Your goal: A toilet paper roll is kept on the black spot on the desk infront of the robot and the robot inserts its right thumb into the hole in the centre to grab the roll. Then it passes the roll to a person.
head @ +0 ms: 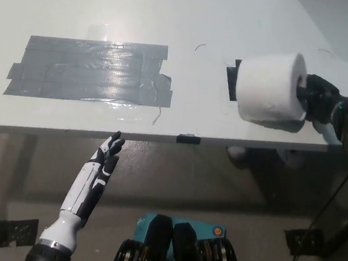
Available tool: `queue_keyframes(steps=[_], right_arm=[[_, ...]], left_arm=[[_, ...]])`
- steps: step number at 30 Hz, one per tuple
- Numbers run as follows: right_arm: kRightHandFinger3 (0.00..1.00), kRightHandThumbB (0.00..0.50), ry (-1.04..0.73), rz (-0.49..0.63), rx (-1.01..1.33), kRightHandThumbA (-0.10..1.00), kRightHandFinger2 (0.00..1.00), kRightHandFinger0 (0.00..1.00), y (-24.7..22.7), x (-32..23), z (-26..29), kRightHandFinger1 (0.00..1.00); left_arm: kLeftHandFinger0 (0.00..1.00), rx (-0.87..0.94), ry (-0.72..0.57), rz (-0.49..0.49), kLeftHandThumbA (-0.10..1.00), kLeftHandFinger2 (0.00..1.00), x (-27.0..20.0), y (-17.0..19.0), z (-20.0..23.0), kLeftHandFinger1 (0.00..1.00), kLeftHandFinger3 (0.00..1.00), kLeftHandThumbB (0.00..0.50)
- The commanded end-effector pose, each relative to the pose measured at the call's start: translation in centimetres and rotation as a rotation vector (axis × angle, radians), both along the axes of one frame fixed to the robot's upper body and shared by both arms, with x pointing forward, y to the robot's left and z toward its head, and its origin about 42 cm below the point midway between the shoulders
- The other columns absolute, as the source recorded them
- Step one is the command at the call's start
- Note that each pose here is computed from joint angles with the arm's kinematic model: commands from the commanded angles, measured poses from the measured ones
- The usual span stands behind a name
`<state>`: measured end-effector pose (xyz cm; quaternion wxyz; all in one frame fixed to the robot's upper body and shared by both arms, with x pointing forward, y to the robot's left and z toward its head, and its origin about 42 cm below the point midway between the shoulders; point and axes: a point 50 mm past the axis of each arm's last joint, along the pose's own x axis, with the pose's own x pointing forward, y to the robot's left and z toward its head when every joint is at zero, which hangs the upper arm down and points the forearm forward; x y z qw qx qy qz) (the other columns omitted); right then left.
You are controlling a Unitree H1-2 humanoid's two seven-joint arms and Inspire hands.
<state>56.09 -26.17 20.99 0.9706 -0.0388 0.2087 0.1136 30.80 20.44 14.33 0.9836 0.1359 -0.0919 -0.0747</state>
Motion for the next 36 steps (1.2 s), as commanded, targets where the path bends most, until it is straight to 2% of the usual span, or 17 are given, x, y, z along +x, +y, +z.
queue_keyframes(steps=[1, 3, 5, 6, 8, 13, 14, 19, 20, 22, 24, 27, 28, 29, 33, 36], right_arm=[[1.0, 0.18, -0.083, -0.084, 1.133, -0.1, 0.77, 0.0, 3.0, -1.5, -0.4, 0.4], [1.0, 0.15, -0.088, -0.084, 1.245, -0.1, 0.76, 0.0, 3.5, -2.0, -0.3, 0.42], [1.0, 0.143, -0.114, -0.074, 1.301, -0.1, 0.77, 0.0, 4.0, -2.5, 0.0, 0.43], [1.0, 0.158, -0.131, -0.079, 1.312, -0.1, 0.76, 0.0, 4.1, -2.7, 0.2, 0.43], [1.0, 0.135, -0.165, -0.065, 1.352, -0.1, 0.74, 0.0, 4.8, -3.1, 0.7, 0.41], [1.0, 0.161, -0.248, -0.034, 1.409, -0.1, 0.73, 0.0, 6.1, -3.9, 2.8, 0.4], [1.0, 0.178, -0.268, -0.027, 1.398, -0.1, 0.72, 0.0, 6.2, -4.3, 3.3, 0.34], [1.0, 0.181, -0.324, 0.007, 1.386, -0.1, 0.66, 0.0, 6.9, -4.9, 5.5, 0.19], [1.0, 0.176, -0.329, 0.008, 1.397, -0.1, 0.68, 0.0, 7.0, -5.1, 5.8, 0.18], [1.0, 0.164, -0.36, 0.055, 1.408, -0.1, 0.69, 0.0, 7.1, -5.2, 6.9, 0.2], [1.0, 0.193, -0.366, 0.053, 1.421, -0.1, 0.71, 0.0, 7.3, -5.4, 7.5, 0.22], [1.0, 0.181, -0.404, 0.104, 1.409, -0.1, 0.71, 0.0, 7.4, -5.2, 9.7, 0.21], [1.0, 0.186, -0.42, 0.123, 1.393, -0.1, 0.65, 0.0, 7.4, -5.3, 10.4, 0.16], [1.0, 0.161, -0.439, 0.145, 1.389, -0.1, 0.63, 0.0, 7.4, -5.3, 11.2, 0.13], [1.0, 0.182, -0.454, 0.166, 1.41, -0.1, 0.64, 0.0, 7.5, -6.1, 12.7, 0.1], [0.98, 0.189, -0.462, 0.181, 1.404, -0.1, 0.69, 0.0, 7.6, -6.5, 13.2, 0.17]], left_arm=[[1.0, -0.008, -0.048, -0.009, 1.0, 1.0, -0.2, 0.3, 0.8, 1.0, 1.0, 0.068], [1.0, -0.004, -0.051, -0.012, 1.0, 1.0, -0.1, 0.3, 0.8, 1.0, 1.0, 0.059], [1.0, -0.01, -0.05, -0.014, 1.0, 1.0, -0.1, 0.3, 0.7, 1.0, 1.0, 0.052], [1.0, -0.011, -0.048, -0.014, 1.0, 1.0, -0.2, 0.3, 0.8, 1.0, 1.0, 0.05], [1.0, -0.012, -0.048, -0.012, 1.0, 1.0, -0.2, 0.3, 0.8, 1.0, 1.0, 0.049], [1.0, -0.008, -0.057, -0.011, 1.0, 1.0, 0.1, 0.3, 1.0, 1.0, 1.0, 0.046], [1.0, -0.008, -0.06, -0.011, 1.0, 1.0, 0.2, 0.3, 1.1, 1.0, 1.0, 0.043], [1.0, -0.015, -0.067, -0.005, 1.0, 1.0, 0.5, 0.3, 1.4, 1.0, 1.0, 0.046], [1.0, -0.016, -0.066, -0.005, 1.0, 1.0, 0.5, 0.3, 1.4, 1.0, 1.0, 0.048], [1.0, -0.015, -0.072, -0.004, 1.0, 1.0, 0.7, 0.3, 1.6, 1.0, 1.0, 0.045], [1.0, -0.015, -0.076, -0.005, 1.0, 1.0, 0.7, 0.3, 1.6, 1.0, 1.0, 0.044], [1.0, -0.008, -0.101, -0.007, 1.0, 1.0, 1.8, 0.2, 2.3, 1.0, 1.0, 0.043], [1.0, -0.007, -0.103, -0.006, 1.0, 1.0, 1.9, 0.2, 2.5, 1.0, 1.0, 0.04], [1.0, -0.008, -0.107, -0.008, 1.0, 1.0, 2.2, 0.0, 2.7, 1.0, 1.0, 0.037], [1.0, -0.009, -0.12, -0.015, 1.0, 1.0, 2.7, -0.1, 2.9, 1.0, 1.0, 0.039], [1.0, -0.01, -0.119, -0.013, 1.0, 1.0, 2.7, -0.2, 3.0, 1.0, 1.0, 0.046]])
